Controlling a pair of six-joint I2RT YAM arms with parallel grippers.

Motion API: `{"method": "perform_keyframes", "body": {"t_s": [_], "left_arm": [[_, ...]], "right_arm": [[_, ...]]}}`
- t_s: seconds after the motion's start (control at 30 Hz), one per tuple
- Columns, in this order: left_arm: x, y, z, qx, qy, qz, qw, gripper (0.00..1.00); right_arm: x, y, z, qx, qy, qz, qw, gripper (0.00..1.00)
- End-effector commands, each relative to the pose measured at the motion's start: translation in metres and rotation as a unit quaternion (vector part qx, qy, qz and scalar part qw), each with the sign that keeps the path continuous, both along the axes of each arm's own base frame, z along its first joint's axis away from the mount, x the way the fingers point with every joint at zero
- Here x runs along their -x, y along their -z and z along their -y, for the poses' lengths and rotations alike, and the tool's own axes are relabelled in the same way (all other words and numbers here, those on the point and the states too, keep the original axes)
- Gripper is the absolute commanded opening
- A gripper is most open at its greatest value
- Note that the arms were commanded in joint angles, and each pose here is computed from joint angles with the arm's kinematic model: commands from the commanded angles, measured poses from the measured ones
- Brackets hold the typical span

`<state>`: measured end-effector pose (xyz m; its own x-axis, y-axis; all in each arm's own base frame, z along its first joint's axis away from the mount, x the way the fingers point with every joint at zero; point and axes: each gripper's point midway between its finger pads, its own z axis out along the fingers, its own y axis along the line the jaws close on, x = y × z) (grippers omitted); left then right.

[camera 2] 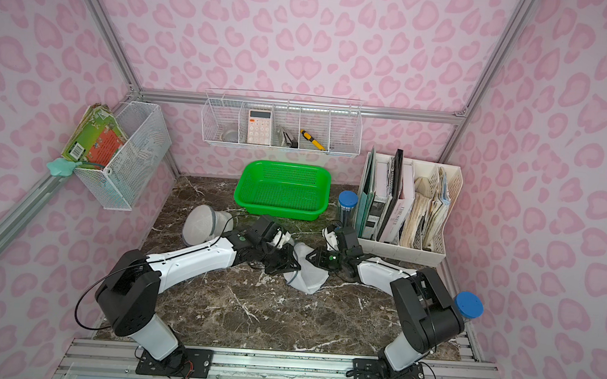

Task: Turn the laundry bag inside out
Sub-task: Turn over the laundry bag at the center of the board.

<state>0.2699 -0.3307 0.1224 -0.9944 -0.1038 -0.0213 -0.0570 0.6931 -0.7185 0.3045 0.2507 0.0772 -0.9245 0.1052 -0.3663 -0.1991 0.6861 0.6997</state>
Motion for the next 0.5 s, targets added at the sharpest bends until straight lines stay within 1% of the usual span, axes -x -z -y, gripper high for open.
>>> {"method": "perform_keyframes", "body": {"t_s": [0.0,0.07,0.1,0.17,0.2,0.27,0.37,0.47], "left_arm": [[0.000,-0.001,0.001,0.002,0.010,0.003,1.000,0.38],[-0.002,-0.003,-0.001,-0.003,0.006,0.010,1.000,0.57],[-0.004,-0.006,-0.004,-0.007,0.002,0.016,1.000,0.63],[-0.008,-0.013,-0.012,-0.009,-0.007,0.026,1.000,0.71],[-0.010,-0.016,-0.016,-0.010,-0.011,0.030,0.999,0.87],[-0.015,-0.024,-0.026,-0.010,-0.018,0.039,0.999,0.88],[-0.021,-0.032,-0.045,-0.013,-0.036,0.050,0.998,0.85],[-0.023,-0.025,-0.069,-0.027,-0.061,0.045,0.997,0.82]], "right_arm": [[0.008,-0.004,0.016,0.023,0.012,0.007,1.000,0.43],[0.009,-0.018,0.021,0.030,0.018,0.027,0.999,0.47],[0.009,-0.027,0.022,0.031,0.019,0.039,0.999,0.48],[0.008,-0.041,0.023,0.038,0.020,0.058,0.997,0.52],[0.008,-0.047,0.022,0.045,0.018,0.068,0.996,0.54],[0.009,-0.059,0.015,0.058,0.005,0.087,0.994,0.56],[0.013,-0.067,-0.003,0.083,-0.028,0.101,0.991,0.58],[0.021,-0.067,-0.027,0.097,-0.065,0.106,0.988,0.57]]}}
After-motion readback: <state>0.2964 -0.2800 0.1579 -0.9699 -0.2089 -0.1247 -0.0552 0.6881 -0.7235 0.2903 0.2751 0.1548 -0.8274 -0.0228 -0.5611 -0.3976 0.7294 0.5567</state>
